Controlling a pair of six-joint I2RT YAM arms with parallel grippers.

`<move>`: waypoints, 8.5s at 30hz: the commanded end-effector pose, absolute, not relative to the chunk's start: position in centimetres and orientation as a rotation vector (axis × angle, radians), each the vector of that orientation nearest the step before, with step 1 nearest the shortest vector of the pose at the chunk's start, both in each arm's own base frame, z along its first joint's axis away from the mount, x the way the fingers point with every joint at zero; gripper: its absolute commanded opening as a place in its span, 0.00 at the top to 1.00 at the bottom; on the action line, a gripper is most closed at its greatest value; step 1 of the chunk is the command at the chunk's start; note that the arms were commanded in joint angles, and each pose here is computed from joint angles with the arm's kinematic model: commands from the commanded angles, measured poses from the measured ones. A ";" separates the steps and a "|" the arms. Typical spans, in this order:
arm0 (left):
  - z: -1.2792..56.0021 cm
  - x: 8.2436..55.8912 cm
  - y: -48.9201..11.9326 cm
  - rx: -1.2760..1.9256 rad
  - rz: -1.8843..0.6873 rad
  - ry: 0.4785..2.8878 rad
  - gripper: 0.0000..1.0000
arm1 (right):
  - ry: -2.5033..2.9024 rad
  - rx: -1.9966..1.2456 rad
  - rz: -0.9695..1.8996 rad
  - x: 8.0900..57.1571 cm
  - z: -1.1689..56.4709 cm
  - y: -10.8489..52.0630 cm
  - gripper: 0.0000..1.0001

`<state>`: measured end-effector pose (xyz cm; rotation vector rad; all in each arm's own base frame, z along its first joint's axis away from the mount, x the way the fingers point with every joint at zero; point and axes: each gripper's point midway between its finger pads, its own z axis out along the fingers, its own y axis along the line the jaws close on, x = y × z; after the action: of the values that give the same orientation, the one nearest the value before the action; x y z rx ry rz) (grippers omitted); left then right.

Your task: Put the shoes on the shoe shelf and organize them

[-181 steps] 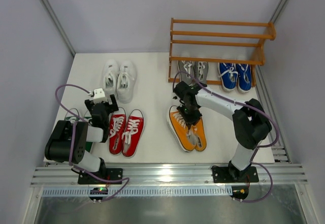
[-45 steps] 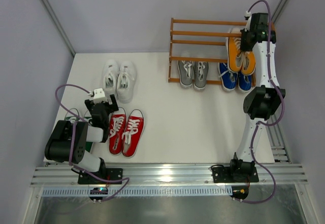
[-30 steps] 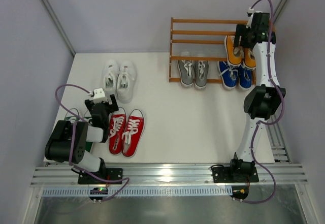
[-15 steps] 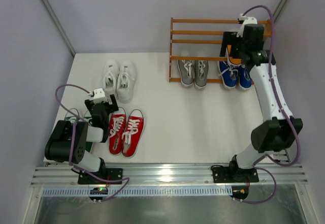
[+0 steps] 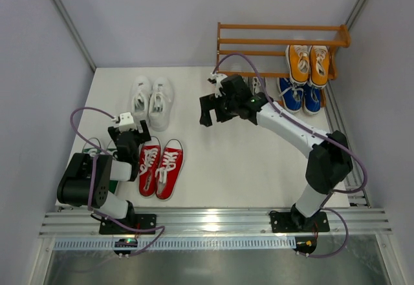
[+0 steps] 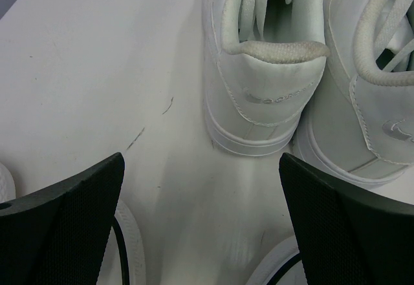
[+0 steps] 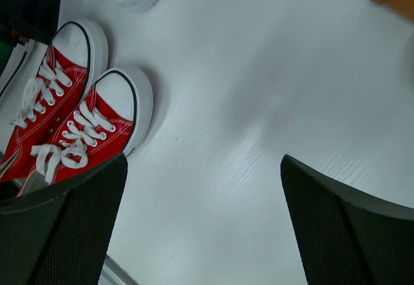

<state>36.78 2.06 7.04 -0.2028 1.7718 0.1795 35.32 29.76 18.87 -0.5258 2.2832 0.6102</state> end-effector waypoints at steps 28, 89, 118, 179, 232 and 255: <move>9.5 37.8 2.3 -0.228 0.170 1.682 0.00 | 2.140 -0.216 0.557 26.0 22.4 18.2 0.00; 5.1 16.4 -10.2 0.121 0.043 3.314 0.00 | 2.146 -0.372 0.463 23.1 22.5 15.7 0.00; 12.8 23.3 -42.8 0.061 -0.916 2.829 1.00 | 2.146 -0.101 0.105 24.9 25.2 8.8 0.01; 23.4 22.5 -16.8 -0.248 -0.462 2.240 0.00 | 2.702 0.083 0.238 28.2 4.9 19.6 0.95; 24.3 25.5 -16.6 -0.215 -0.414 2.194 0.00 | 1.872 0.059 0.033 45.9 36.6 13.3 0.96; 24.4 24.9 -14.0 -0.287 -0.360 2.185 0.00 | 1.667 0.186 -0.024 59.2 38.6 12.3 0.96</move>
<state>24.53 -14.42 23.08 -0.2713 2.2212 -0.3617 57.58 14.40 26.48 0.0612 1.9986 -0.0889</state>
